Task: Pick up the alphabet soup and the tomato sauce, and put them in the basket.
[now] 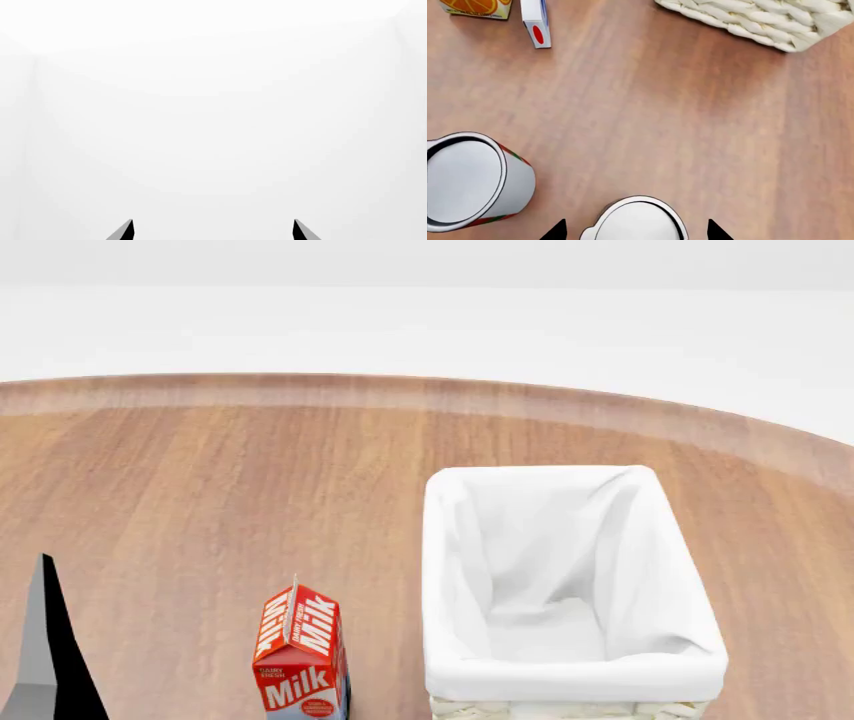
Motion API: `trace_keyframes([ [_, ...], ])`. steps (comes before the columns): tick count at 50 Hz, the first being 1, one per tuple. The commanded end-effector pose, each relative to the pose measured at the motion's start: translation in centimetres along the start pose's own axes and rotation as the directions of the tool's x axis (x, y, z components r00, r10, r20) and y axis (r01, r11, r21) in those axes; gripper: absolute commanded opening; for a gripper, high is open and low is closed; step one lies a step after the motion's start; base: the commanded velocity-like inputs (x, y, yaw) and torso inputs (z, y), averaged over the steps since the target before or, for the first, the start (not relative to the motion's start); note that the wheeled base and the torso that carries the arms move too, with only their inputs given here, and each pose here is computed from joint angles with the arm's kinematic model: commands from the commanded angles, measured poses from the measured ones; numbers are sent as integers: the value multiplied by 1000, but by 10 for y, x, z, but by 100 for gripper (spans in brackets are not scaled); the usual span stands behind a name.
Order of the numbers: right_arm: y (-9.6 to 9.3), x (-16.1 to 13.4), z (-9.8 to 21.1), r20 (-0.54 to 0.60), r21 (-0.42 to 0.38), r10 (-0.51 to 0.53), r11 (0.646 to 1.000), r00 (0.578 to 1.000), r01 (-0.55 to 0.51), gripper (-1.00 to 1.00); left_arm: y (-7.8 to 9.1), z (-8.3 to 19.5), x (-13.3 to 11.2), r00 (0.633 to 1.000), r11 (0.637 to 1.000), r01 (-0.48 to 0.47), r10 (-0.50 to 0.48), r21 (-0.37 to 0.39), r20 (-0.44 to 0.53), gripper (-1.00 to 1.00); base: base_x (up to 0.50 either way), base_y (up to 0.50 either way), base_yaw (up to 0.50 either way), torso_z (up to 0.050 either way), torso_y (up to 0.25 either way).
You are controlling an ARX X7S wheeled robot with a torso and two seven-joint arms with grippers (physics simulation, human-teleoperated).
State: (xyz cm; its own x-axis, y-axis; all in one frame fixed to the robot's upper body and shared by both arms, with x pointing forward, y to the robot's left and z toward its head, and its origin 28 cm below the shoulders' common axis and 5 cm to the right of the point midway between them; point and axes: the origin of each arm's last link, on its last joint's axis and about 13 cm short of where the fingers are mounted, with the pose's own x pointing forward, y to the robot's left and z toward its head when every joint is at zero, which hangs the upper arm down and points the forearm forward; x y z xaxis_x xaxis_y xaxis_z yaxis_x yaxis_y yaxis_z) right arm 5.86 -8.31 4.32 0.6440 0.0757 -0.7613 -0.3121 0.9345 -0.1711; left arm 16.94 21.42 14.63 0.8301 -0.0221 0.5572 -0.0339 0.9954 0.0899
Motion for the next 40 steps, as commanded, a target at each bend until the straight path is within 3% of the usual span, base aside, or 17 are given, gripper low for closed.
trace_keyframes([
  [1,1,4,-2,-7,1,3,1000,1000,-3,100,0,1,0,1000,1000,2,-2,3,3,100,0,0,0,0,0],
  [40,2,17,-11,-32,20,19,1000,999,-19,100,-3,-2,-1,1000,1000,11,-11,1,-3,100,0,0,0,0,0],
])
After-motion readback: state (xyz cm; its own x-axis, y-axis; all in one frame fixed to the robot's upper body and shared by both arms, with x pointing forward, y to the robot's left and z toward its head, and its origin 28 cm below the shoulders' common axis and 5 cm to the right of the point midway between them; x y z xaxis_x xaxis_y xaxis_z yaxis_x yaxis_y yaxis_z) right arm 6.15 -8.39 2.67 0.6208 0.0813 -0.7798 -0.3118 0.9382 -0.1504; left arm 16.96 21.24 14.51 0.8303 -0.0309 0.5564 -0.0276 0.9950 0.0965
